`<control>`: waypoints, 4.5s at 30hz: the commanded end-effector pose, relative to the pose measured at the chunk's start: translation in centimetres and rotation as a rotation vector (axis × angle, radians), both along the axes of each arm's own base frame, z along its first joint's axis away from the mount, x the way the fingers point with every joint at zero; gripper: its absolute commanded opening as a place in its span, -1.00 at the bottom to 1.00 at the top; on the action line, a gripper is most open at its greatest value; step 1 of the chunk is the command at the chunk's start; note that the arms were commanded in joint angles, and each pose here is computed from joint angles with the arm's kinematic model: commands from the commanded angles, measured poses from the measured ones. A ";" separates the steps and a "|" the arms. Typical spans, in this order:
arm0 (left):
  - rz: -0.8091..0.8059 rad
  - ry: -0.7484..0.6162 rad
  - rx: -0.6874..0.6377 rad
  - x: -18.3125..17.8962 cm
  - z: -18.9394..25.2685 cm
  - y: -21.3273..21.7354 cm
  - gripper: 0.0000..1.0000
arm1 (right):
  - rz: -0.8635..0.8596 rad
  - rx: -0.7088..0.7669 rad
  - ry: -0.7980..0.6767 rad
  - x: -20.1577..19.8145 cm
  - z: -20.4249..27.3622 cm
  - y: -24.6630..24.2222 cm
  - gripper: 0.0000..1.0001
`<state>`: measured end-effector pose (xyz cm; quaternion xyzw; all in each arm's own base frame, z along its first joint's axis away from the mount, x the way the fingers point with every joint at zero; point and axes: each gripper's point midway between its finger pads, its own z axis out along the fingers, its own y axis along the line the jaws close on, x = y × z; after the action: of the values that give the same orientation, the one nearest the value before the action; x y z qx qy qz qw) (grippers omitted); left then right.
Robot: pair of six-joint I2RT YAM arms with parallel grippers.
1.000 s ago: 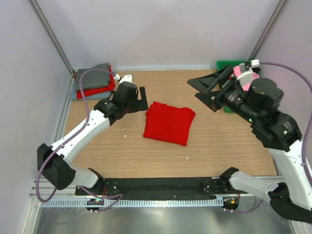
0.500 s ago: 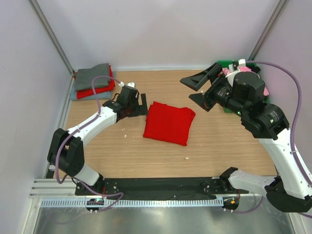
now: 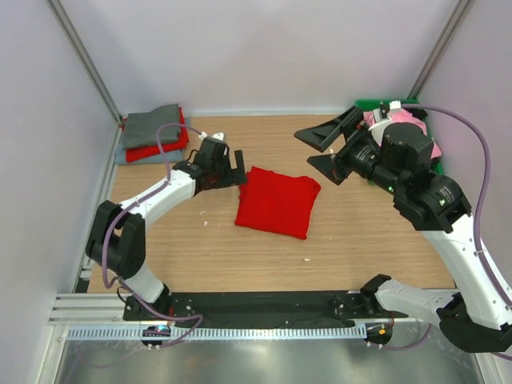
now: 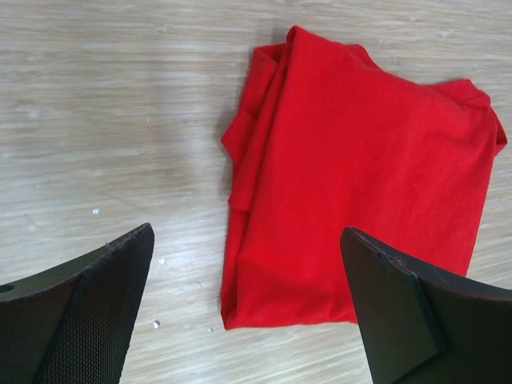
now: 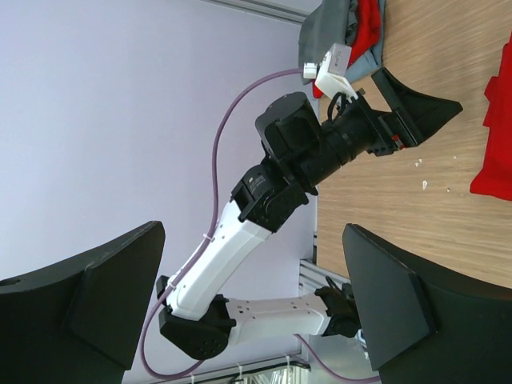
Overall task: Fold and stack the t-shirts
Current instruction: Fold the tshirt, then neatly place the folded tshirt to the corner
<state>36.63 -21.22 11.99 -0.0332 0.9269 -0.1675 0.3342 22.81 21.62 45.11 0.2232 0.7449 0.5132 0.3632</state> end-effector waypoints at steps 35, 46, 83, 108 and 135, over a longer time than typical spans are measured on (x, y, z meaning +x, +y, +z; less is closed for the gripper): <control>-0.217 0.171 -0.403 5.9 -9.3 -7.5 0.41 | 0.127 -0.248 0.107 -0.8 -12.3 0.6 0.99; -0.280 0.226 -0.531 4.1 -10.2 -11.1 -1.00 | 0.127 -0.270 0.125 -1.4 -13.0 0.0 0.99; -0.079 -0.023 -0.168 16.9 12.8 9.6 -1.00 | 0.321 -0.321 0.048 -9.5 -22.6 -2.9 0.99; 0.083 -0.566 -0.397 21.3 30.1 19.4 -1.00 | 0.279 -0.422 0.242 -11.8 -33.6 -5.6 0.99; 0.139 -0.528 -0.513 23.4 26.6 26.2 -1.00 | 0.277 -0.407 0.309 -10.9 -35.0 -4.6 0.99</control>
<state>59.73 4.98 36.73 -0.1707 0.7501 -0.3631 0.5257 11.13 16.56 9.34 0.1156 0.9111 0.3445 0.1946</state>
